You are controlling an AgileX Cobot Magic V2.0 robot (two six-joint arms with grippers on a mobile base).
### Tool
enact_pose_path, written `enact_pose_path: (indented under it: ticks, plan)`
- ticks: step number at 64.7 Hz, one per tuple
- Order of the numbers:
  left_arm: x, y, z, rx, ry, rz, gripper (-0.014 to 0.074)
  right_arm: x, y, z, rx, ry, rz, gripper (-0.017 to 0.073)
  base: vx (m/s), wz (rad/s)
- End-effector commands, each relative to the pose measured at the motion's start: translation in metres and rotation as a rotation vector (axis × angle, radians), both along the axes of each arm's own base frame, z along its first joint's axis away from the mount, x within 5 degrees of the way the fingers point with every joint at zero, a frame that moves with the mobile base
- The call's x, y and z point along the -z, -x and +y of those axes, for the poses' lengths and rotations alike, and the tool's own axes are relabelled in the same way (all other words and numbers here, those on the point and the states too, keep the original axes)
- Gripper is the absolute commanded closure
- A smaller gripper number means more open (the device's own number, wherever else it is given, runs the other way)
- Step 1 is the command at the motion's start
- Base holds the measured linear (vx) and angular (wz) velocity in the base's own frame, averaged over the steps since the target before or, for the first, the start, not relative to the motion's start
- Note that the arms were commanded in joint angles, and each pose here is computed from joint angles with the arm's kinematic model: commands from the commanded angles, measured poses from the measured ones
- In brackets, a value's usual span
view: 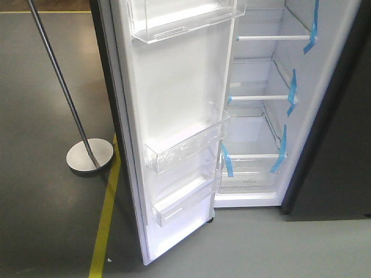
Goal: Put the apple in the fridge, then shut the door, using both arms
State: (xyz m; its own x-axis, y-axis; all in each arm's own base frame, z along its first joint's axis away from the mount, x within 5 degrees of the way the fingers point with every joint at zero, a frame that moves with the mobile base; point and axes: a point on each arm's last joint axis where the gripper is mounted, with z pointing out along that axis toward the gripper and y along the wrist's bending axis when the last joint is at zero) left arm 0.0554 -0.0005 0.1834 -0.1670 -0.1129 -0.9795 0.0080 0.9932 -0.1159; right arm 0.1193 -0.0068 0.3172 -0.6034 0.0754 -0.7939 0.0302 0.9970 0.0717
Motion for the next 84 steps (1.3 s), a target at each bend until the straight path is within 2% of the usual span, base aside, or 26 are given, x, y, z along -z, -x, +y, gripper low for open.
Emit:
enact_pose_path:
  ticks: [1,84]
  plan:
    - [-0.0001,-0.0005,-0.0008,0.008,0.008,-0.063,0.0599,-0.0145,-0.0038,-0.0017,0.018,0.009,-0.097,0.0314,0.03,0.00]
    - [-0.0001,-0.0005,-0.0008,0.008,0.008,-0.063,0.0599,-0.0145,-0.0038,-0.0017,0.018,0.009,-0.097,0.0314,0.04,0.00]
